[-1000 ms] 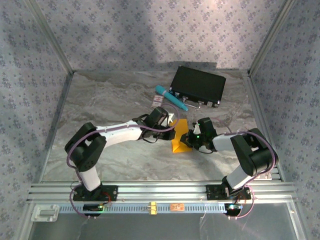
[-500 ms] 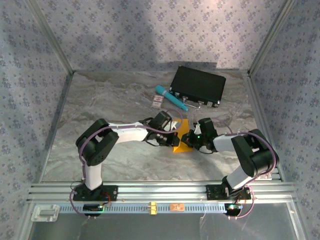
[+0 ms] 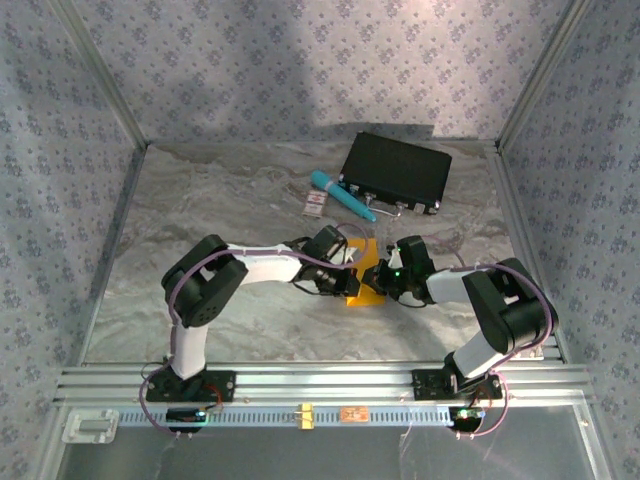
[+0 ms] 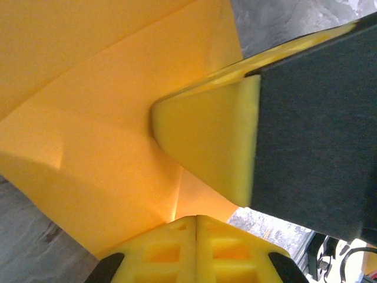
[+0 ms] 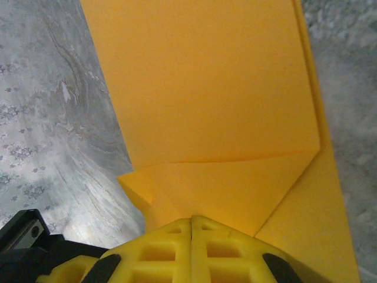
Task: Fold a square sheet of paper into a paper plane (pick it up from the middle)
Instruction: Fold the triangle a second time at the center of the table.
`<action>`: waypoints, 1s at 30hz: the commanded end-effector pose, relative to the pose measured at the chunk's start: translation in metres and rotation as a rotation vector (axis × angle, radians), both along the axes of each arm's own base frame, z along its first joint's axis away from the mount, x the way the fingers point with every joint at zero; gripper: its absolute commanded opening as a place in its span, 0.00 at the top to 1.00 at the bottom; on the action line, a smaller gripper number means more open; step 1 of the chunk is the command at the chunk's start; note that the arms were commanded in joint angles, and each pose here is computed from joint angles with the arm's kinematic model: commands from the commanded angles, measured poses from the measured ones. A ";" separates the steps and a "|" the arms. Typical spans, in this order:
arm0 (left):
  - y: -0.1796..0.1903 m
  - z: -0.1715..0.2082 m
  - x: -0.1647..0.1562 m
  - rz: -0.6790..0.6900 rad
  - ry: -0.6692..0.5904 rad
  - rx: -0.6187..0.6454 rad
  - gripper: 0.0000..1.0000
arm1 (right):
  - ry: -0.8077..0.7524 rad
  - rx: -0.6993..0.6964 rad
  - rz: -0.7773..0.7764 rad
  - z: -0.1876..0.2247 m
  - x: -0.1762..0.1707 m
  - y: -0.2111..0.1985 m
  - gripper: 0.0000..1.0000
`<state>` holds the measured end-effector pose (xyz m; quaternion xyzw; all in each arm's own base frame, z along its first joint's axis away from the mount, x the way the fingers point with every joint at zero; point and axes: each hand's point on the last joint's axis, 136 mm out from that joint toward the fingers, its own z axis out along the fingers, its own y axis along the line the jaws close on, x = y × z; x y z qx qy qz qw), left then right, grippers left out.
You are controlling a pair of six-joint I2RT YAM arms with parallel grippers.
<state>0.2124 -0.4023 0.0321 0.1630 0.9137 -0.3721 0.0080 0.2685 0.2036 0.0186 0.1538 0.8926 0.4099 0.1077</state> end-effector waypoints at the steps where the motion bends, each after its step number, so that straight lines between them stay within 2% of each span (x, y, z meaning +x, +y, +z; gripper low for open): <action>1: -0.001 -0.003 -0.003 -0.020 0.004 0.014 1.00 | 0.097 -0.084 -0.042 -0.028 -0.016 -0.018 1.00; 30: 0.042 -0.021 -0.036 -0.053 -0.010 0.131 1.00 | 0.111 -0.096 -0.046 -0.034 -0.019 -0.020 1.00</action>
